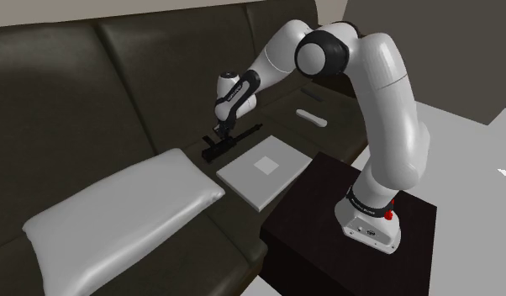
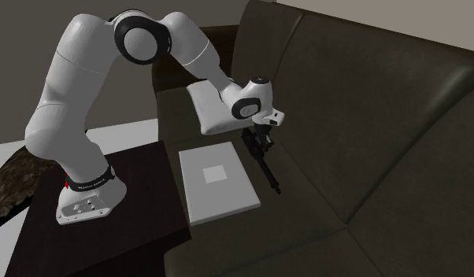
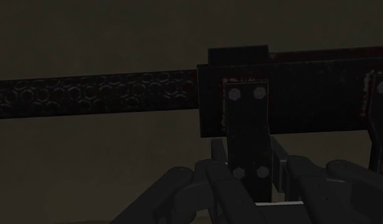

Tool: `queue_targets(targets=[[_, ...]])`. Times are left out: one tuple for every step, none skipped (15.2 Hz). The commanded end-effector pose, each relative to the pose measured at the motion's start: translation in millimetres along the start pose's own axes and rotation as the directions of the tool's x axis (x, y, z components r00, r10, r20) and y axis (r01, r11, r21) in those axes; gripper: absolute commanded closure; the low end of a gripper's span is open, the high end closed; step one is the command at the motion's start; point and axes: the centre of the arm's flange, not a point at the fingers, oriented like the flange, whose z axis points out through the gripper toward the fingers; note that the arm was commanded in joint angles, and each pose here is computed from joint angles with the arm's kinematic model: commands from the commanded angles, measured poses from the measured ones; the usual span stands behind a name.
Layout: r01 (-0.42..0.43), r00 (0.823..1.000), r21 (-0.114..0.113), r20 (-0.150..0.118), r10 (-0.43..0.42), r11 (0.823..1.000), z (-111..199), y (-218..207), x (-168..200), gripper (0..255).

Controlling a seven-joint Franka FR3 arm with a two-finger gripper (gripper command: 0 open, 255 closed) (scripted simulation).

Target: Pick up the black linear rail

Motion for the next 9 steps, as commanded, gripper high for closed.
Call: queue_targets(targets=[[0.000, 1.000, 0.000, 0.000, 0.000, 1.000, -10.2, -0.9, 2.1, 255], [0.000, 1.000, 0.000, 0.000, 0.000, 1.000, -15.4, -0.9, 3.0, 255], [0.000, 1.000, 0.000, 0.000, 0.000, 1.000, -20.7, -0.9, 3.7, 255], [0.000, 1.000, 0.000, 0.000, 0.000, 1.000, -25.9, -1.0, 4.5, 255], [0.000, 1.000, 0.000, 0.000, 0.000, 1.000, -31.1, -1.0, 5.2, 255], [0.000, 1.000, 0.000, 0.000, 0.000, 1.000, -36.3, -1.0, 6.0, 255], [0.000, 1.000, 0.000, 0.000, 0.000, 1.000, -41.6, -1.1, 6.8, 255], [0.000, 1.000, 0.000, 0.000, 0.000, 1.000, -42.3, -1.1, 6.8, 255], [0.000, 1.000, 0.000, 0.000, 0.000, 1.000, -42.3, -1.1, 6.9, 255]])
